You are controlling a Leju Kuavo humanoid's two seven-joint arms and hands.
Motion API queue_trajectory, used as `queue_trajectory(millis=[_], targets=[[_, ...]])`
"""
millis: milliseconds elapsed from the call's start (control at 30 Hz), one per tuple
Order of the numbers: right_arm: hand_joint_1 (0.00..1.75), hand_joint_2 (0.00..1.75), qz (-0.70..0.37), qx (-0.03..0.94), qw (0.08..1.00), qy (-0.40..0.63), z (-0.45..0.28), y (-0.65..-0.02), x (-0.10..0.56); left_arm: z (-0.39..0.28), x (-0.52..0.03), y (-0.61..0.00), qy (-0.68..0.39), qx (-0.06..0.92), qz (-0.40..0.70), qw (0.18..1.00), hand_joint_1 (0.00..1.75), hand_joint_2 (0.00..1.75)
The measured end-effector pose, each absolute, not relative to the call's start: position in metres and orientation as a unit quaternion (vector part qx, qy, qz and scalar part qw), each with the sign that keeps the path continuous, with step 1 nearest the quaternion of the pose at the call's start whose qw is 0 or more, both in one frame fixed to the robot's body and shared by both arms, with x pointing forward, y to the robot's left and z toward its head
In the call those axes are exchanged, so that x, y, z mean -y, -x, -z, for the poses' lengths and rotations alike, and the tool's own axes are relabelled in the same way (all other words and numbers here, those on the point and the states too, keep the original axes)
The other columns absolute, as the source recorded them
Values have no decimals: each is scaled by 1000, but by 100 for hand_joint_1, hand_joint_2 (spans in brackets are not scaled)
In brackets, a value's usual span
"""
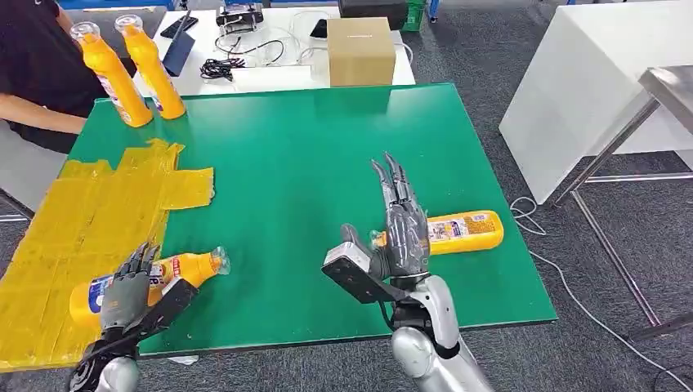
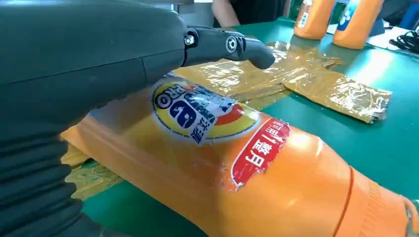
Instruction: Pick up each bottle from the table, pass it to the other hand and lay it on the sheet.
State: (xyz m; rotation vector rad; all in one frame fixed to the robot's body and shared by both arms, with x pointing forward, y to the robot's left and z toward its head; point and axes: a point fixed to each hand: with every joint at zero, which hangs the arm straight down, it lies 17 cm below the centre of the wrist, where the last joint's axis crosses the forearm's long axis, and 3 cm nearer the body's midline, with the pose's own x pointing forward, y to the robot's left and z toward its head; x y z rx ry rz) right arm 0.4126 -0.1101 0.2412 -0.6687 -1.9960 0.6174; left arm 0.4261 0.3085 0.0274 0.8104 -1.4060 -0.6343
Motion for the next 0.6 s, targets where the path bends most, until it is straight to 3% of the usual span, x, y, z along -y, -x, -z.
queue_trajectory(millis=[233,467,600], targets=[[0,0,-252,806,461,271,-235,-410,111,-61,-304,-420,-330,686,190,620,0,0],[0,0,-247,809,457,274,-231,-406,113,-141,-324,-417,-166,796,-77,577,0,0],[0,0,-248,807,458,279,-226,-406,117,-171,-329,-415,-62,819,-154,550,0,0]])
